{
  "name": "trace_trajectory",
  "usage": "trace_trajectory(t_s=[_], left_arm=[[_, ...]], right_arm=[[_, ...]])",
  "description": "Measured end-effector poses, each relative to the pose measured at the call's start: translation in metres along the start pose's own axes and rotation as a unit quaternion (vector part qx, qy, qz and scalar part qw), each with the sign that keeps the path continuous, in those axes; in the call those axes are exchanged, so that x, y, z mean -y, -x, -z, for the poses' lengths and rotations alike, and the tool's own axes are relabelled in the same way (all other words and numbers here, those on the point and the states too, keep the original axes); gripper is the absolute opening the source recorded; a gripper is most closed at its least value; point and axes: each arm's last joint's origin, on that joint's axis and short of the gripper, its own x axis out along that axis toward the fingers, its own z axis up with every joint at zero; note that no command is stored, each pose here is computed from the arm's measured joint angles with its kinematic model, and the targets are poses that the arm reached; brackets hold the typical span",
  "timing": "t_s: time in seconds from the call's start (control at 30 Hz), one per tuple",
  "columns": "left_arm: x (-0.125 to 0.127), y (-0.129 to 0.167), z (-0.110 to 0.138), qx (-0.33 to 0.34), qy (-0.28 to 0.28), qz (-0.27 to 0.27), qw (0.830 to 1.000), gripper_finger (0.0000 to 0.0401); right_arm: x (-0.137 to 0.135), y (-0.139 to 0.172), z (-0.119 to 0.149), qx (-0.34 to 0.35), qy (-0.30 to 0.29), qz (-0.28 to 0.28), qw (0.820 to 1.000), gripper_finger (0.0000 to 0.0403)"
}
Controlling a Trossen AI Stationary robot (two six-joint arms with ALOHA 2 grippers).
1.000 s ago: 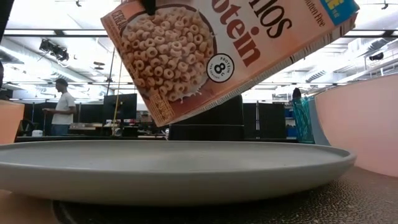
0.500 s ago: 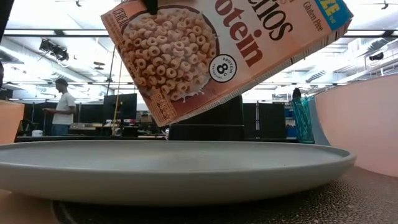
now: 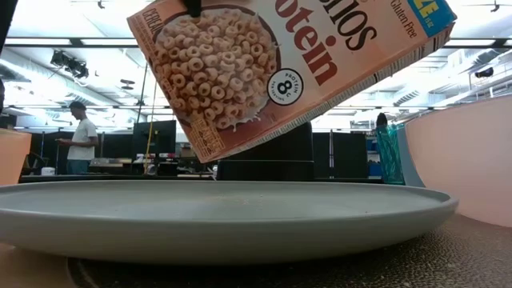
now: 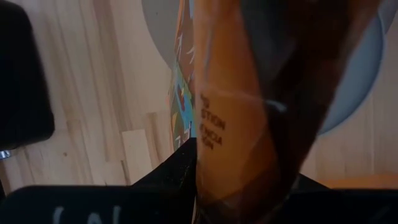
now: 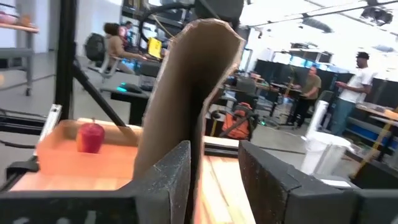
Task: Arrange a breakfast setting
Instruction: Pour the cereal from the cereal box into the pink bowl
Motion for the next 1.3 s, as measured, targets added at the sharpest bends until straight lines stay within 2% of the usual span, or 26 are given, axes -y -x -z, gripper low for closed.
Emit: trace_trajectory(t_s=[0.13,0.23,0.37,0.6,0.8,1.0,1.3], left_arm=[[0.0,0.0,0.0,0.0,0.0,0.0,1.0,0.0103],[0.0,0.0,0.0,0.0,0.0,0.0,1.0,0.0103],[0.0,0.0,0.0,0.001,0.0,0.0,1.0,0.0103],[0.0,0.0,-0.005,0.024,-0.002,-0.001,1.0,0.0103],[0.0,0.0,-0.007,0.035,0.0,0.0,0.999,0.0103],[0.0,-0.004,-0.014,0.056,0.003,0.011,0.998,0.0103],[0.002,-0.015,-0.017,0.038,-0.002,0.03,0.999,0.0103]], right_arm=[[0.004,-0.004,0.001,-0.003,0.005,0.011,1.0,0.0166],[0.006,-0.008,0.002,0.005,0.0,-0.006,1.0,0.0184],[0.011,-0.014,0.004,0.004,0.002,0.001,1.0,0.0184],[0.013,-0.021,0.013,-0.013,-0.048,-0.039,0.998,0.0128],[0.012,-0.008,0.011,-0.035,-0.067,-0.05,0.996,0.0066],[0.011,-0.003,0.014,-0.057,-0.081,-0.07,0.993,0.0021],[0.008,-0.004,0.017,-0.071,-0.102,-0.072,0.99,0.0008]])
